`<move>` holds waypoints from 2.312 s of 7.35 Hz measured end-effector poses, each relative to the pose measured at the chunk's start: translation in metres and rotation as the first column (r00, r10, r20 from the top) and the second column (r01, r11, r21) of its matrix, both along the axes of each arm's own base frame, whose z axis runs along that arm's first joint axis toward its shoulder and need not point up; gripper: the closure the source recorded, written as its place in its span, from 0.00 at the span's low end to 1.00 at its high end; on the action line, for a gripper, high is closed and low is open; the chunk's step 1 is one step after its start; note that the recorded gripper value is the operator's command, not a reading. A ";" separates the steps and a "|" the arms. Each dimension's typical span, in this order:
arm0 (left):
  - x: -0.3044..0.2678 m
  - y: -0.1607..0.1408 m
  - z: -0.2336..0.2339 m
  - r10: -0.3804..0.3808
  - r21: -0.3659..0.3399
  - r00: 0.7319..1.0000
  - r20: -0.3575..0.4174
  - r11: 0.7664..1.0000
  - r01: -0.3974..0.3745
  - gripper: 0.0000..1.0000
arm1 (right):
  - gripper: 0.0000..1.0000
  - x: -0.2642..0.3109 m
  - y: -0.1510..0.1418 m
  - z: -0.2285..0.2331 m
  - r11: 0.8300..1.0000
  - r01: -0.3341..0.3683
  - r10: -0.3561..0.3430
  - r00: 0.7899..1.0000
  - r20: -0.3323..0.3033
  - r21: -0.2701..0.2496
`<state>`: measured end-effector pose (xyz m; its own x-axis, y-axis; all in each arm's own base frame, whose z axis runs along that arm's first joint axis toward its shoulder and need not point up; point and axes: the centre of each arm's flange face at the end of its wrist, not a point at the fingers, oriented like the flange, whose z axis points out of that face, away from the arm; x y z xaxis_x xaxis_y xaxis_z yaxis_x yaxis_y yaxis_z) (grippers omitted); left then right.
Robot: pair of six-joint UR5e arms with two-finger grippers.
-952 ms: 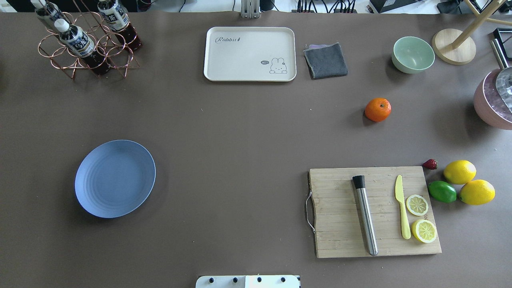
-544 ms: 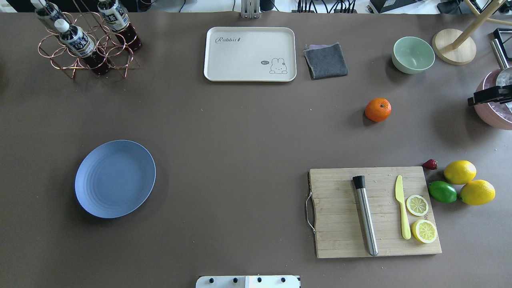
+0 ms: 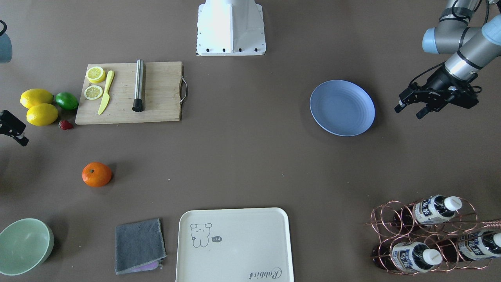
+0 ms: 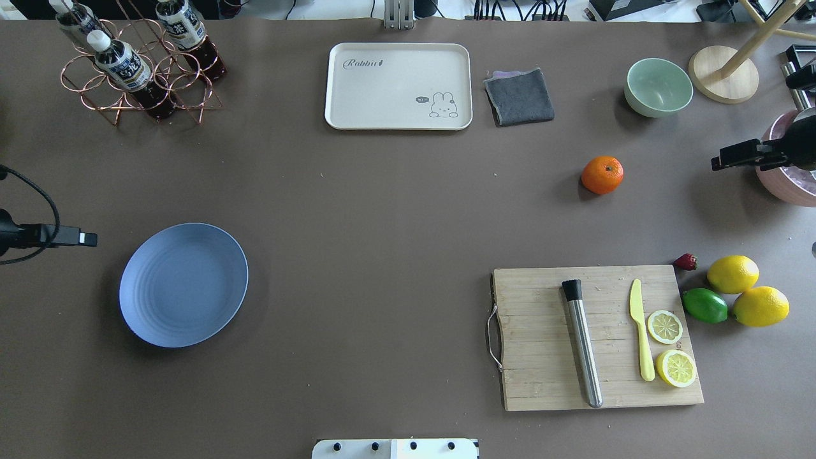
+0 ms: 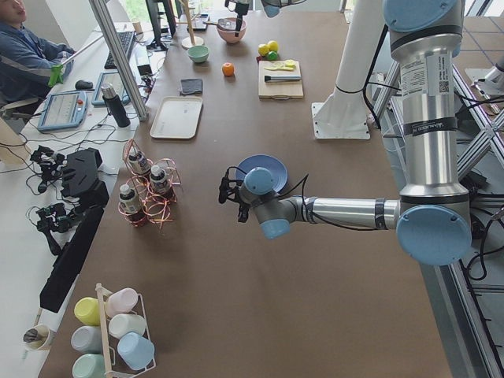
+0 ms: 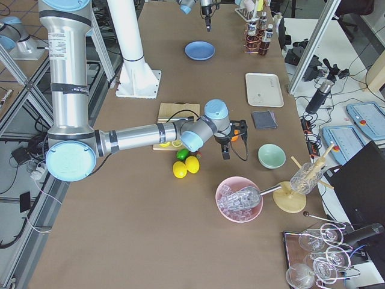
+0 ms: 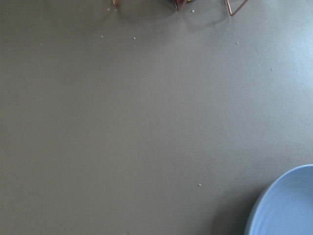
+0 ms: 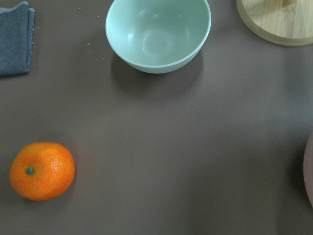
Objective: Pick orange to plate
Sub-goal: 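Move the left gripper toward the blue plate while the right gripper hovers near the tangerine, then push the blue plate with the left gripper toward the table center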
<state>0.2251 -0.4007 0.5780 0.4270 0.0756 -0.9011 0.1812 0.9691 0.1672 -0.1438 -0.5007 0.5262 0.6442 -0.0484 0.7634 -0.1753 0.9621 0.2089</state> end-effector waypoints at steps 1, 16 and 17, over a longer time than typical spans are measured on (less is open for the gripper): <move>0.029 0.016 -0.004 0.001 -0.016 1.000 -0.022 1.000 -0.002 0.03 | 0.00 -0.001 0.000 -0.001 1.000 0.001 -0.001 1.000 0.001 0.001; 0.203 -0.074 -0.240 -0.045 -0.119 0.996 -0.076 0.992 0.036 1.00 | 0.00 -0.001 0.000 -0.001 1.000 0.003 -0.003 1.000 0.003 0.002; 0.238 -0.067 -0.265 -0.042 -0.114 0.997 -0.065 0.993 0.035 1.00 | 0.00 -0.002 0.000 -0.001 1.000 0.004 -0.004 1.000 0.003 0.002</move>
